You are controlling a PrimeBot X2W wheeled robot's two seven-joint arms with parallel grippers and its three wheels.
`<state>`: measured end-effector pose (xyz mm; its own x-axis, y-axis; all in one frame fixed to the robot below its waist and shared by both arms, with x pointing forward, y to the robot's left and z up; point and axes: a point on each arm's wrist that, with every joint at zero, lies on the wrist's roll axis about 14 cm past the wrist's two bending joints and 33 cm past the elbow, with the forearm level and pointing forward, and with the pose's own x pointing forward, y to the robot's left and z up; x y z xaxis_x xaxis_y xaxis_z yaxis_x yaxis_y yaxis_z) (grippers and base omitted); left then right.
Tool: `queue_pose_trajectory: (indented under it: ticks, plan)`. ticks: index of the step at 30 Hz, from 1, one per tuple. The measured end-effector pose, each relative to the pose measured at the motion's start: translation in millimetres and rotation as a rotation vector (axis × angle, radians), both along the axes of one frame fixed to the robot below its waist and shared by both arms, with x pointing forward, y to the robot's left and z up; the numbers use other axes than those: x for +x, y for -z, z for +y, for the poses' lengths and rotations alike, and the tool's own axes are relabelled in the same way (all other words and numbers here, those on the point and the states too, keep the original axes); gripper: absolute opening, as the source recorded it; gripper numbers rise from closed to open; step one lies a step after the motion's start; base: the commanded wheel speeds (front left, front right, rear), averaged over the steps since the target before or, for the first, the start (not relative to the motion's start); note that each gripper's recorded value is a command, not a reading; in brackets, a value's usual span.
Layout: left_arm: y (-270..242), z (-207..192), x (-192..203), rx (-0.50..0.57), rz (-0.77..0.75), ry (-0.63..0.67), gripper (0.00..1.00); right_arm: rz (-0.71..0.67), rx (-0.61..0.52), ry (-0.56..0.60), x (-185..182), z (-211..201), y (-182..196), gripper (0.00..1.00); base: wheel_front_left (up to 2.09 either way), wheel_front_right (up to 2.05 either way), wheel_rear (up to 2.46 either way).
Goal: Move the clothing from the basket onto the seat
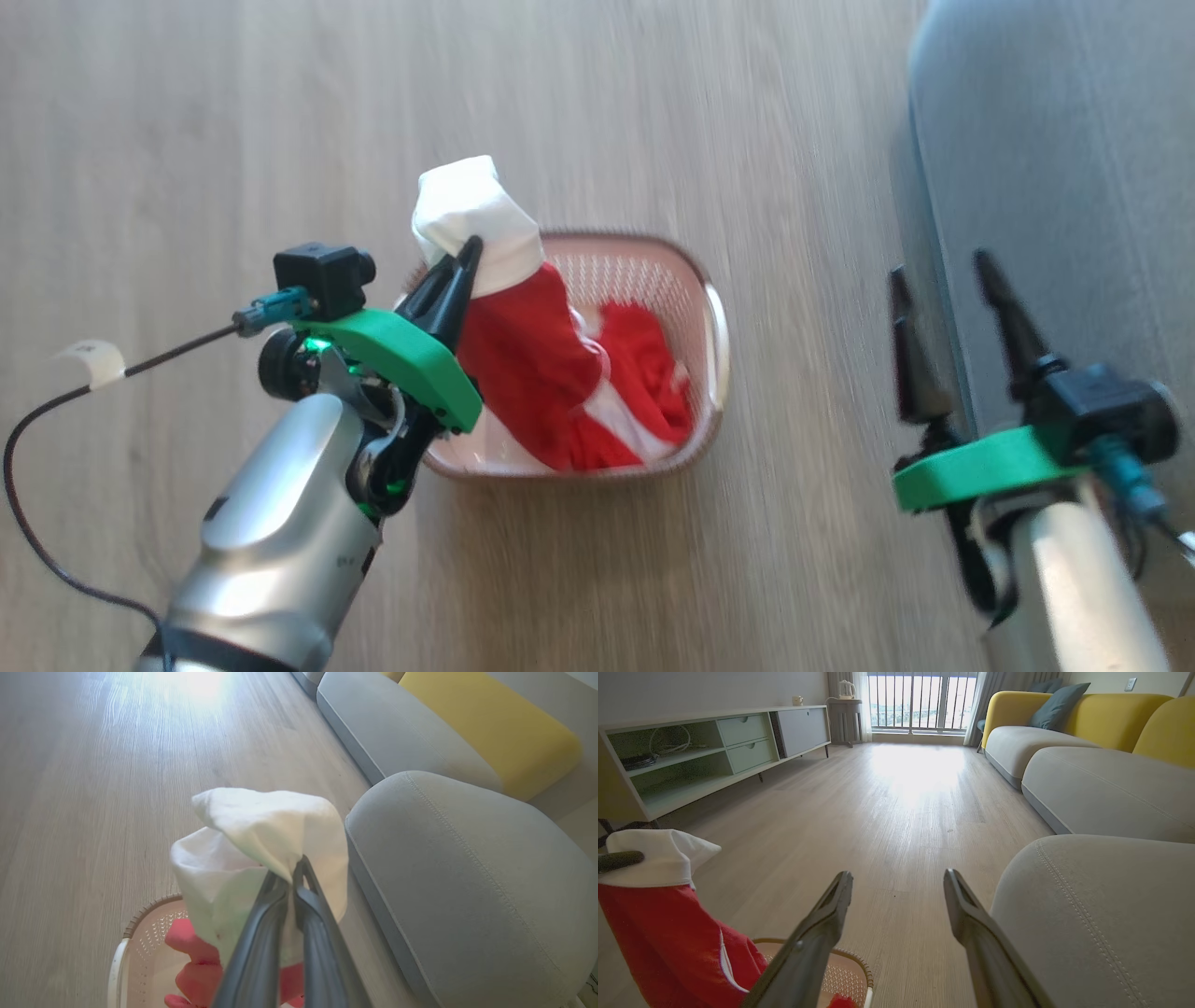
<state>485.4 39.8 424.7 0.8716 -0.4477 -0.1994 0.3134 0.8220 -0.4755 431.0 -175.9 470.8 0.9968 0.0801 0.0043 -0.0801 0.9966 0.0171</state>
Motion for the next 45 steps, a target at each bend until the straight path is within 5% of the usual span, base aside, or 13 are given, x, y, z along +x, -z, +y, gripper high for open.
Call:
queue_pose_trajectory:
  ticks: [13,23,35,36,37,44,45]
  plan:
    - [-170.6,35.8,-59.0,0.046,-0.331,-0.083,0.0,-0.149,0.019,-0.368,-44.7,123.4,-61.6,1.0,0.0,0.0,0.0]
    - [-195.6,28.9,-81.2,0.048,-0.382,-0.047,0.0,-0.169,0.025,-0.626,-45.4,200.6,-77.3,1.0,0.0,0.0,0.0]
    - [-201.3,7.0,-98.2,0.025,-0.391,0.026,0.0,-0.046,0.047,-0.805,-46.2,253.8,-61.7,1.0,0.0,0.0,0.0]
    - [-202.0,5.0,-99.5,0.022,-0.393,0.031,0.0,-0.035,0.064,-0.808,-45.6,255.3,-62.0,0.74,0.0,0.0,0.0]
    - [-202.8,4.0,-100.4,0.02,-0.395,0.033,0.0,-0.027,0.079,-0.813,-45.5,257.4,-63.1,0.0,0.0,0.0,0.0]
    - [-204.6,0.9,-101.6,0.015,-0.399,0.039,0.0,-0.025,0.122,-0.825,-44.2,261.8,-72.4,0.0,0.0,0.0,0.0]
    - [-204.3,0.0,-101.7,0.014,-0.399,0.041,0.06,-0.025,0.129,-0.82,-43.7,260.4,-73.2,0.0,0.0,0.0,0.0]
